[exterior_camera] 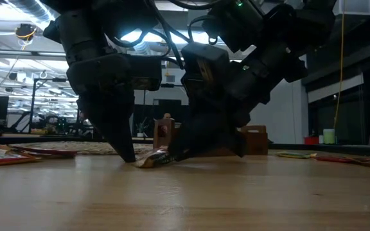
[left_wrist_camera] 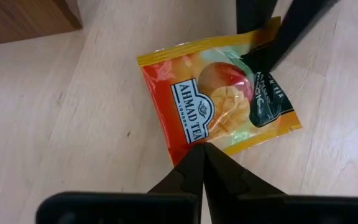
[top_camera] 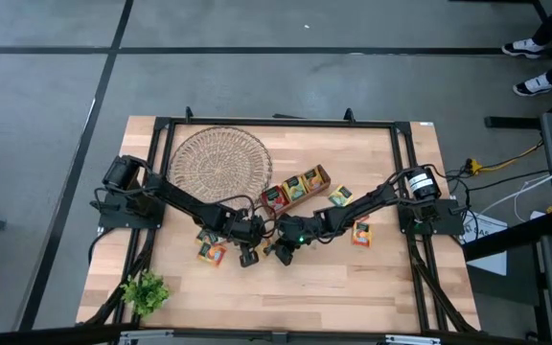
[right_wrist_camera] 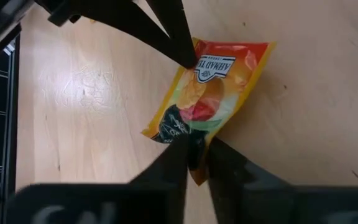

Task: Pick & Place Tea
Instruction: Put the orange tea bag into the right section of the wooden organizer

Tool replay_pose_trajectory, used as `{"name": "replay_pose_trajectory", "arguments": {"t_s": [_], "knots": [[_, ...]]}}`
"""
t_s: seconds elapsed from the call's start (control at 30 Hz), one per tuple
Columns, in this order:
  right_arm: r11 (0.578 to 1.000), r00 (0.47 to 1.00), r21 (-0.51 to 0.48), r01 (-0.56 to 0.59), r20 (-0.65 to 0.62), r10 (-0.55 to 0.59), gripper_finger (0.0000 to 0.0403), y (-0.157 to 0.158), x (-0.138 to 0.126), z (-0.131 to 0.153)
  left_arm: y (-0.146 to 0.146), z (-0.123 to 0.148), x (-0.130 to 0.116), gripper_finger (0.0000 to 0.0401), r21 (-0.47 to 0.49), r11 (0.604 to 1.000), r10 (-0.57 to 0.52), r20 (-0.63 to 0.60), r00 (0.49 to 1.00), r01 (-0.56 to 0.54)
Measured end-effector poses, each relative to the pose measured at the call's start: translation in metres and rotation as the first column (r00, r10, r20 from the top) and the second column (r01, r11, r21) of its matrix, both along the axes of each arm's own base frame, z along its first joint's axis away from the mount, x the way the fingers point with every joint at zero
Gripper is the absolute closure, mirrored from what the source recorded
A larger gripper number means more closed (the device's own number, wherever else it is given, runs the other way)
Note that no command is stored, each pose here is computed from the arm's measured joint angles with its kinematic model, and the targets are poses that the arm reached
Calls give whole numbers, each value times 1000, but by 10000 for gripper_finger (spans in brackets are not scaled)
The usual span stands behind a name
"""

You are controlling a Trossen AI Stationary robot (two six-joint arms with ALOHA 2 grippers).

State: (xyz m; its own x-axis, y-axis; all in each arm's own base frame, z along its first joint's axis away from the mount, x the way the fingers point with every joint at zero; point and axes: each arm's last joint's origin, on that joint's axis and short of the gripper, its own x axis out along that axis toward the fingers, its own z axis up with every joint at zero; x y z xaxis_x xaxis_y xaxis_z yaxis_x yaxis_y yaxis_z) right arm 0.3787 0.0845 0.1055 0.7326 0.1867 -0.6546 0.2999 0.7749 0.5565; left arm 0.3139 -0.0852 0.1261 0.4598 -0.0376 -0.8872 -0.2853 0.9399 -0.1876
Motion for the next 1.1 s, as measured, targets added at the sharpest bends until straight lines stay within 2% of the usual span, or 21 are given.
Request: {"name": "replay_pose_trajectory", "arguments": {"t_s": [0.13, 0.33, 0.6, 0.83, 1.1], "knots": [[1000, 1000, -14, -12, 6, 12, 394, 0, 0, 0, 0, 0, 0, 398, -1, 1000, -1, 0, 1000, 1], [999, 999, -34, -32, 11, 32, 397, 0, 0, 0, 0, 6, -1, 394, 13, 998, -65, -6, 998, 65], [992, 995, -82, -98, 19, 100, 399, 1, 0, 1, 3, 52, -14, 371, 131, 988, -97, 105, 990, 82], [965, 980, -188, -181, 44, 192, 399, 0, -2, 11, 8, 82, -27, 310, 135, 990, -70, 175, 982, 47], [920, 965, -359, -158, 140, 221, 400, -3, -4, 45, 14, 101, -33, 209, 96, 995, -26, 244, 970, 3]]}}
